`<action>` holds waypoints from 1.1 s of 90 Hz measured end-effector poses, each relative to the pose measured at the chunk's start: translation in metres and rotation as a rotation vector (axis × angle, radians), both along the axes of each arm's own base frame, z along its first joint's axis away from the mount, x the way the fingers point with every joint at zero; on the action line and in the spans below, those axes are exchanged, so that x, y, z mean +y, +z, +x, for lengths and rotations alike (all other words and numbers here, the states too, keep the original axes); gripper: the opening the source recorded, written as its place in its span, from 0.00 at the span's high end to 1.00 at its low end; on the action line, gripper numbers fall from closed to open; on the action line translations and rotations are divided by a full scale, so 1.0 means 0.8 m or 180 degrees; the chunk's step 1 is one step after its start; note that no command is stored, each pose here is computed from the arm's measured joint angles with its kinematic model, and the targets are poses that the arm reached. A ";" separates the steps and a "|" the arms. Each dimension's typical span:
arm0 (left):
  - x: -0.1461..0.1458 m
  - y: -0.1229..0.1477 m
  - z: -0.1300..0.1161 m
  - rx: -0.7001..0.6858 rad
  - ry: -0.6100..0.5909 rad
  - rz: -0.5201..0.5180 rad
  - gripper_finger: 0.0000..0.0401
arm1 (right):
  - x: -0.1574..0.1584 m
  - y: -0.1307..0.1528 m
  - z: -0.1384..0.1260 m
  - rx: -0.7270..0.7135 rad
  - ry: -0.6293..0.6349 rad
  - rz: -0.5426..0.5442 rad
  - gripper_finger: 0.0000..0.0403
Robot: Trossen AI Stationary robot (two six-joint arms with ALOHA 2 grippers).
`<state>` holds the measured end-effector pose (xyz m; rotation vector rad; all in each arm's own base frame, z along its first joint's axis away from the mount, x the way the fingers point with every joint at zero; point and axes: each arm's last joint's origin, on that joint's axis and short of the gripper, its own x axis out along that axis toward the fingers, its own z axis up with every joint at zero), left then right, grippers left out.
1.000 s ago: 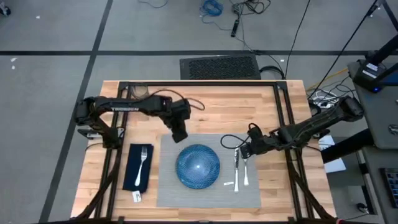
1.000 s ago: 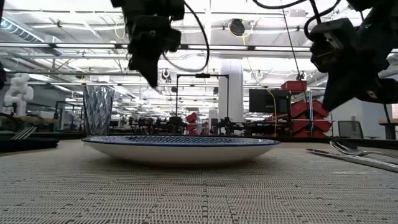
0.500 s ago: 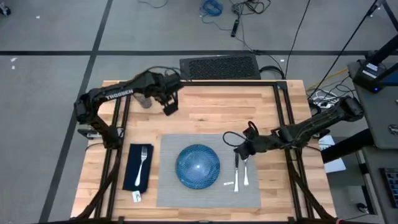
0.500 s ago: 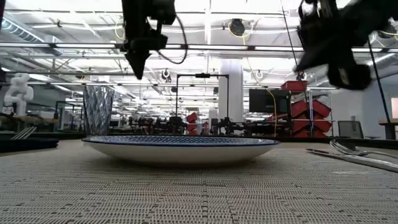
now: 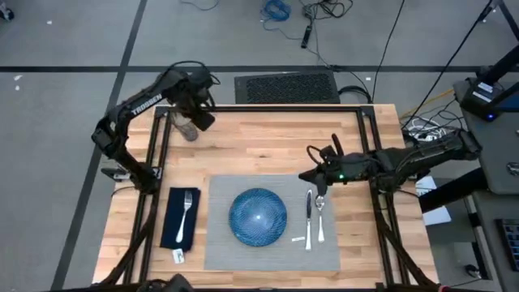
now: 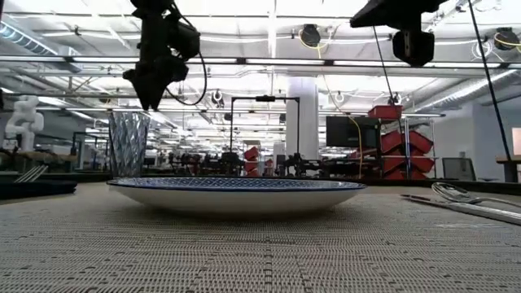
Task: Set table place
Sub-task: Move the blue cup to the top right of the gray placemat
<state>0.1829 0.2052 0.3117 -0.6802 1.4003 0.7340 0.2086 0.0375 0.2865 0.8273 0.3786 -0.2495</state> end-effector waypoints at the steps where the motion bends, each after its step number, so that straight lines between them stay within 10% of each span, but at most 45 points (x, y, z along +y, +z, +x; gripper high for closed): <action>1: 0.000 0.000 -0.001 0.0001 0.0005 -0.0011 0.55 | -0.001 0.000 0.000 0.0009 -0.0006 -0.0001 1.00; 38: -0.001 -0.030 -0.006 0.0209 0.0042 -0.0029 0.39 | -0.006 -0.019 -0.013 0.0583 -0.0108 0.0010 1.00; 57: -0.011 -0.087 -0.008 0.0271 0.0070 -0.0214 0.57 | -0.009 -0.013 -0.021 0.0499 -0.0277 0.0036 1.00; 75: -0.015 -0.109 -0.005 0.0117 0.0133 -0.0316 0.95 | -0.021 0.012 -0.045 0.0088 -0.0505 0.0054 1.00; 99: -0.012 -0.065 0.038 -0.0593 -0.0001 -0.0026 1.00 | -0.034 0.050 -0.088 -0.0132 -0.0683 -0.0048 1.00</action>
